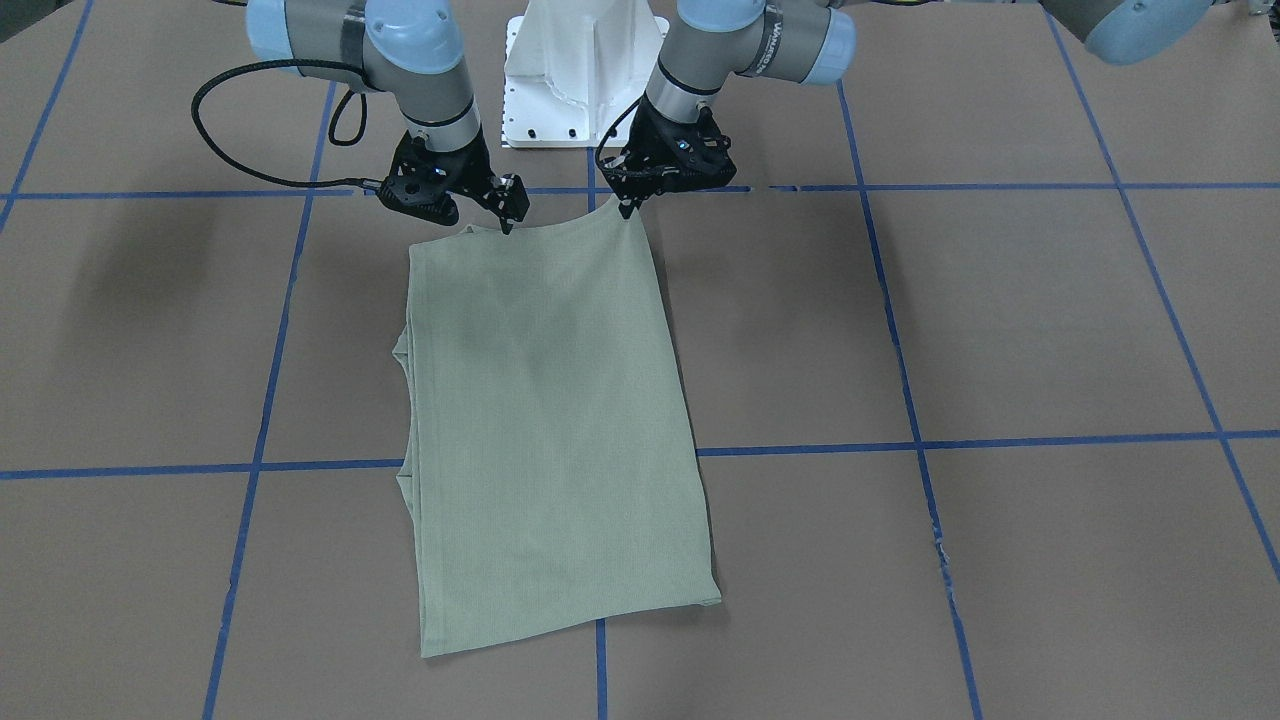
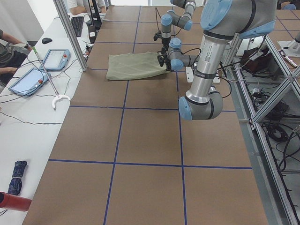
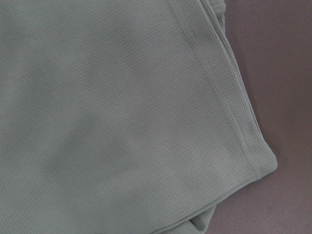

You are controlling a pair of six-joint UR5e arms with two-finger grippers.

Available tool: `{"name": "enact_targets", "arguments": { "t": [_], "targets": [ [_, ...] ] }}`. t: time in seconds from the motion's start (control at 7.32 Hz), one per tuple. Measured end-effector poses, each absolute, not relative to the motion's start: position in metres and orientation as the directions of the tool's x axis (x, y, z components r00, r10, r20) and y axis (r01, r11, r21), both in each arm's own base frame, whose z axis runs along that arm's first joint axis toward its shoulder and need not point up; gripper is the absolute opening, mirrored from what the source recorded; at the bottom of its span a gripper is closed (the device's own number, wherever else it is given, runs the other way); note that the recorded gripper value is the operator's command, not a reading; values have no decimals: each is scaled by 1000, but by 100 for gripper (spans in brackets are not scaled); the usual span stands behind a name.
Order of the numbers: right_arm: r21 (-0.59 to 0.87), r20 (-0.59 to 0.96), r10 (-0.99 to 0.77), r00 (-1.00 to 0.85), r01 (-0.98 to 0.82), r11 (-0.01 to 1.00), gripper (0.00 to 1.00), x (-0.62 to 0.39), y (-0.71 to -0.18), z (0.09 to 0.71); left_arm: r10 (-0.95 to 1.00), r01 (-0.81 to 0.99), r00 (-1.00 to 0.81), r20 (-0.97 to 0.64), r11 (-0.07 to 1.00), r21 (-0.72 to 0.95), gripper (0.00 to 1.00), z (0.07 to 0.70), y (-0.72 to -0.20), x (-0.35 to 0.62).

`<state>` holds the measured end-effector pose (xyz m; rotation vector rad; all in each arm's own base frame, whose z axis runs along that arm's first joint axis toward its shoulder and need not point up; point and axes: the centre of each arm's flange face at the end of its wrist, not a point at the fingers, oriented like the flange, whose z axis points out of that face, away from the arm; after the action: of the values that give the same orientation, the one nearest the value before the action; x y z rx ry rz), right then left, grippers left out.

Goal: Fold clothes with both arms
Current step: 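Move the right gripper to the shirt's near corner beside the left gripper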

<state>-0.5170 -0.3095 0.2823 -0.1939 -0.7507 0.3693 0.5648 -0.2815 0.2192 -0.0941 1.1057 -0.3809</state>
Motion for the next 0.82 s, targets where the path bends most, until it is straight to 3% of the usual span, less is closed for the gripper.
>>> {"name": "enact_targets", "arguments": {
  "t": [0.82],
  "targets": [
    [-342,618,452,643,-298,891,100,-527,-311,326,-343,249,383,-858,933,-261,0,214,-280,564]
  ]
}}
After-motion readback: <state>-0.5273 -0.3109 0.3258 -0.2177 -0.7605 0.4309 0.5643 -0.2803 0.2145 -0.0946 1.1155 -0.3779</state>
